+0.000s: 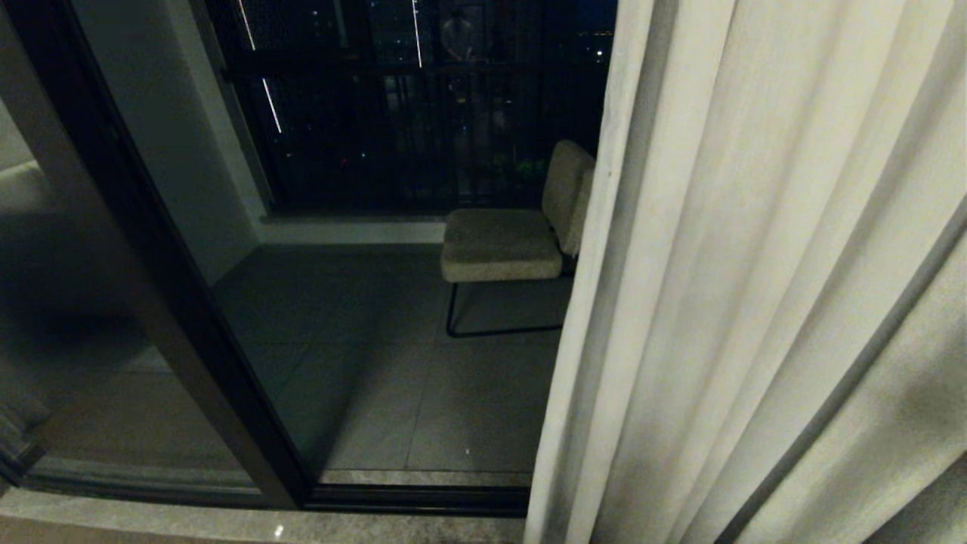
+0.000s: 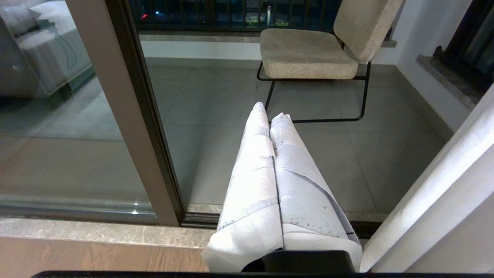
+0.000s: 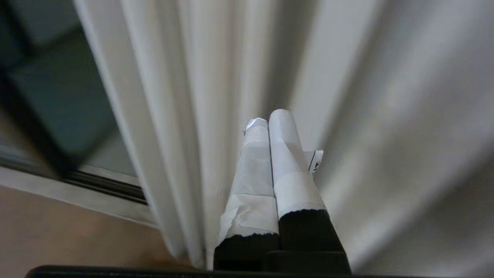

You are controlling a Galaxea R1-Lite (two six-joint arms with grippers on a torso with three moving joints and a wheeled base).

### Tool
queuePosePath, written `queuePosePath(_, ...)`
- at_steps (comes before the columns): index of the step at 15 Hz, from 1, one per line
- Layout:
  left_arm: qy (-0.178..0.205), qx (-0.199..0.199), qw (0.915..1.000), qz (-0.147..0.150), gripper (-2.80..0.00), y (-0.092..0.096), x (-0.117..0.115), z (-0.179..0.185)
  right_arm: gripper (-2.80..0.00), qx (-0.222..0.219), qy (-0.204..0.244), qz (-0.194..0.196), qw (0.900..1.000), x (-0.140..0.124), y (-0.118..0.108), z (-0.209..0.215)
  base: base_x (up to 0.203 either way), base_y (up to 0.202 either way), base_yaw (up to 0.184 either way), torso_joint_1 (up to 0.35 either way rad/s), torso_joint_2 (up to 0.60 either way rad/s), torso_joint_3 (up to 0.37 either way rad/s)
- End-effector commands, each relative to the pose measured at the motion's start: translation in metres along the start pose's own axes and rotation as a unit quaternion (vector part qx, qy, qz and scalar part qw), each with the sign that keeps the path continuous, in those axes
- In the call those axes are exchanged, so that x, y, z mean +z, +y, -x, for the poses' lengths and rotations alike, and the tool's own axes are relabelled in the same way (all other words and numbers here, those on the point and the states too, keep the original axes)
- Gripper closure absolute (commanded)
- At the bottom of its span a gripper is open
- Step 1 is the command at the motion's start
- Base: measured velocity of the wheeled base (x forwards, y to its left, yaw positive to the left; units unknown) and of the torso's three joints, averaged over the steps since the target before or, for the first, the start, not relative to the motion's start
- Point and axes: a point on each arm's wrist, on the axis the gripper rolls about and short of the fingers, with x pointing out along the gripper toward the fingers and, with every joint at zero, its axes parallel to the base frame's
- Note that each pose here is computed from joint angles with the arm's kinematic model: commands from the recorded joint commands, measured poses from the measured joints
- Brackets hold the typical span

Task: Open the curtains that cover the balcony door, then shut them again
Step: Pull the inner curtains open on both sides

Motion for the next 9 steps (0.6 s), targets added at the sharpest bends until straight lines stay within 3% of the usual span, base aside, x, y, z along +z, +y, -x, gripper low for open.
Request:
queuePosePath(1, 0.0, 0.0, 1.0, 0.0, 0.0, 0.0, 0.0, 0.0, 0.0, -0.019, -0.022, 0.008, 1.0, -0.04, 0.005, 0.016, 0.0, 0.0, 0.0, 0.0, 0.0, 0.0)
queuePosePath(3, 0.0, 0.0, 1.0, 0.0, 0.0, 0.0, 0.0, 0.0, 0.0, -0.023, -0.041, 0.014, 0.999, -0.063, 0.009, 0.021, 0.0, 0.0, 0.0, 0.0, 0.0, 0.0)
queuePosePath(5, 0.0, 0.0, 1.0, 0.0, 0.0, 0.0, 0.0, 0.0, 0.0, -0.02, -0.027, 0.016, 0.999, -0.072, 0.012, 0.026, 0.0, 0.0, 0.0, 0.0, 0.0, 0.0)
queuePosePath(9, 0.0, 0.0, 1.0, 0.0, 0.0, 0.0, 0.0, 0.0, 0.0, -0.043, -0.051, 0.017, 0.998, -0.084, 0.014, 0.04, 0.0, 0.0, 0.0, 0.0, 0.0, 0.0)
